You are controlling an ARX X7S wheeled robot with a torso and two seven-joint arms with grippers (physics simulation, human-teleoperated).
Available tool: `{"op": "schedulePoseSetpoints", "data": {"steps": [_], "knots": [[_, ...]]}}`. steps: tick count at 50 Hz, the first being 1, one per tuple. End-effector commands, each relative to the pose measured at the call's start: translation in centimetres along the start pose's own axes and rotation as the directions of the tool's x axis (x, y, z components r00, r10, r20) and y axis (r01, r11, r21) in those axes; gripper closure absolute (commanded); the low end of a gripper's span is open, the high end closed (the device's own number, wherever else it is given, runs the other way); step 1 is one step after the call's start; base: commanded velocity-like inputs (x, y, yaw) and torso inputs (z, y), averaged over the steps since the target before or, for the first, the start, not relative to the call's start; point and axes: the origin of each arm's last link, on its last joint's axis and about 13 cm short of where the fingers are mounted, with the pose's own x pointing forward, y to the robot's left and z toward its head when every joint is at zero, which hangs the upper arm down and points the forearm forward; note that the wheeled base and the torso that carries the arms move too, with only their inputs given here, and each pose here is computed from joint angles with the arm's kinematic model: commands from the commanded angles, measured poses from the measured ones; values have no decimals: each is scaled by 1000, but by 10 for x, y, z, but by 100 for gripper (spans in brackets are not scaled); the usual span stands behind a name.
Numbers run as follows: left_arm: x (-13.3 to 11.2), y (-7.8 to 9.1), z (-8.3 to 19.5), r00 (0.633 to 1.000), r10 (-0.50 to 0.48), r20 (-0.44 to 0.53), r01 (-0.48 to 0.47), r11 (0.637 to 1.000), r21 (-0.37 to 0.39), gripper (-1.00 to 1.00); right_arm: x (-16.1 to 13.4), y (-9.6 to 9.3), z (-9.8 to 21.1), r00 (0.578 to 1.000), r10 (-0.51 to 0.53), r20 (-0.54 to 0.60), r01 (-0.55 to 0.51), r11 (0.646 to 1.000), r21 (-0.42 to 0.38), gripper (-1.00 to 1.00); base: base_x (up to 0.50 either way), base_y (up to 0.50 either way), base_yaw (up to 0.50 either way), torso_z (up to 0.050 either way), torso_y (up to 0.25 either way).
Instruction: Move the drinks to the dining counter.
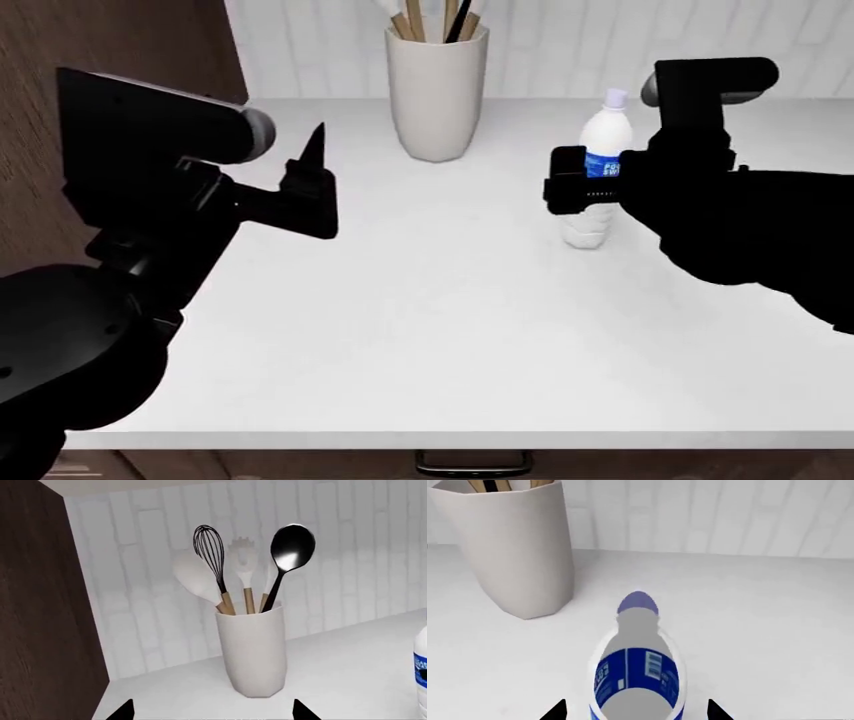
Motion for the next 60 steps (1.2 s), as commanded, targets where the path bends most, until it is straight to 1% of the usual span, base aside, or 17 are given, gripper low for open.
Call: {"op": "schedulePoseSetpoints", "data": {"steps": [1,9,10,18,25,27,29,30,31,32,33,38,41,54,56,58,60], "knots": [[-1,1,0,1000,3,0,-3,1000,-3,-100,18,-7,-5,1000,-7,-30,7,1000,2,-100,0,0,0,0,0],[-3,1,-2,1000,8,-3,-8,1000,-2,-100,21,-7,-5,999,-40,-34,40,999,-16,-100,0,0,0,0,0],[-3,2,-2,1000,9,-4,-10,1000,-4,-100,20,-6,-6,999,-35,-35,34,999,-24,100,0,0,0,0,0],[-3,2,-2,1000,9,-4,-9,1000,-4,-100,11,-5,-4,999,-42,24,43,998,-45,100,0,0,0,0,0],[-1,-2,-1,1000,-10,-6,10,1000,3,-100,-31,-1,3,975,-70,211,72,997,-2,100,0,0,0,0,0],[1,-3,-1,1000,-21,5,21,1000,-9,-100,-49,0,6,955,-78,285,66,996,52,100,0,0,0,0,0],[5,-4,-5,1000,-29,3,29,999,-20,-100,-72,3,9,922,-69,381,64,998,26,100,0,0,0,0,0],[6,-5,-6,999,-33,-1,33,999,-20,-100,-82,5,9,904,-19,427,14,1000,16,100,0,0,0,0,0],[7,-6,-6,999,-38,-5,38,999,-21,-100,-94,5,10,882,-51,469,53,999,9,100,0,0,0,0,0],[8,-6,-5,999,-41,-4,41,999,-21,-100,-98,5,10,883,-37,468,37,999,10,100,0,0,0,0,9],[7,-8,-3,999,-48,2,48,999,-20,-100,-104,5,9,871,-39,490,70,996,-46,100,0,0,0,0,0],[7,-9,2,999,-48,7,48,999,-20,-100,-106,0,6,886,-89,455,117,992,-36,100,-137,0,0,0,0],[4,-10,5,999,-44,9,44,999,-5,-100,-107,2,9,890,-39,455,78,995,-68,100,-500,0,0,0,0],[7,-7,3,999,-37,4,37,999,-11,-100,-118,6,16,879,-24,477,67,995,-74,100,-500,0,0,0,0],[7,-8,2,999,-41,5,41,999,-12,-100,-120,7,15,875,-22,483,76,993,-93,100,-500,22,0,0,0],[6,-8,1,999,-46,7,46,999,-13,-100,-122,9,14,868,-12,497,103,983,-155,100,-490,280,0,0,0],[6,-8,-1,999,-46,3,46,999,-9,-100,-123,11,16,867,-5,499,92,984,-150,100,-422,406,0,0,0]]}}
